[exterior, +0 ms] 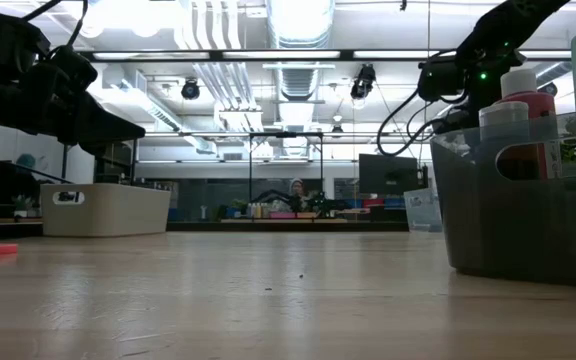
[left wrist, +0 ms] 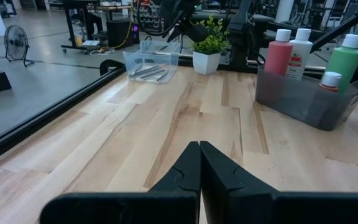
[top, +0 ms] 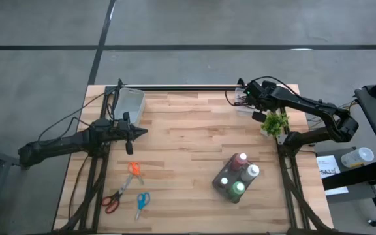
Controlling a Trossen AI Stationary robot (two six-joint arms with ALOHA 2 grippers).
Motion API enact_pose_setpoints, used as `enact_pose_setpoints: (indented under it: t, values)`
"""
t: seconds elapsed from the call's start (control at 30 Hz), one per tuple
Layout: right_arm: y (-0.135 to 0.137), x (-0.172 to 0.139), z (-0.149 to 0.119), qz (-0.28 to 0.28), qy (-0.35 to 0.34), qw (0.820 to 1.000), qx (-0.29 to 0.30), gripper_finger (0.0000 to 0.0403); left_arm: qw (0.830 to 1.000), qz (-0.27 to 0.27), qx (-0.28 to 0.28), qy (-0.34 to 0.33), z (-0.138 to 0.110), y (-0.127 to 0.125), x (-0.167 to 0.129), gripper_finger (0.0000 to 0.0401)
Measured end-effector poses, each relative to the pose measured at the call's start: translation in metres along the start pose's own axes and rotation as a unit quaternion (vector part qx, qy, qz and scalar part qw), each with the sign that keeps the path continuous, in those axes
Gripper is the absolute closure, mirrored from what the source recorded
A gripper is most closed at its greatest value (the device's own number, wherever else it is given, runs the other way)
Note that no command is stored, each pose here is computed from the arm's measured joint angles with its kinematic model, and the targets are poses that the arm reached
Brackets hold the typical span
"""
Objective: Pick & Place Paint Supplies
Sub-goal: Put the orange scissors into the white bin
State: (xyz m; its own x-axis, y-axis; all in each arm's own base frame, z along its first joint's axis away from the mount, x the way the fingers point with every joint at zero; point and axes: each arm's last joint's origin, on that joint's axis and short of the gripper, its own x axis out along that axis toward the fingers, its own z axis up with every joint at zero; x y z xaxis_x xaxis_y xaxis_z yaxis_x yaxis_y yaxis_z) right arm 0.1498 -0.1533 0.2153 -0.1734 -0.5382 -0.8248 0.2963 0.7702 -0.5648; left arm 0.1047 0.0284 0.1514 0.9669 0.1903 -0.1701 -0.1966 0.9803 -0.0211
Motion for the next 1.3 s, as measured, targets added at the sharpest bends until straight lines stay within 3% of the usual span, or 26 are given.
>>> enact_pose_setpoints:
  t: [0.27,0.43,0.8,0.97,1.13,1.3]
  values:
    - [0.0,0.0,0.001,0.0,-0.003,1.0,0.004,0.0313,1.0,0.0,0.0,0.0,0.0,0.0,0.0,0.0401]
    - [-0.003,-0.006,0.003,0.006,-0.021,0.999,0.041,0.0313,1.0,0.0,0.0,0.0,0.0,0.0,0.0,0.0401]
    - [-0.027,-0.058,0.012,0.056,-0.156,0.976,0.144,0.0312,1.0,0.0,0.0,0.0,0.0,0.0,0.0,0.0401]
    - [-0.032,-0.087,0.014,0.122,-0.253,0.939,0.2,0.0312,1.0,0.0,0.0,0.0,0.0,0.0,0.0,0.0401]
    - [-0.027,-0.114,0.014,0.166,-0.397,0.868,0.249,0.0312,1.0,0.0,0.0,0.0,0.0,0.0,0.0,0.0401]
    - [-0.004,-0.126,0.01,0.169,-0.513,0.811,0.223,0.0312,1.0,0.0,0.0,0.0,0.0,0.0,0.0,0.0401]
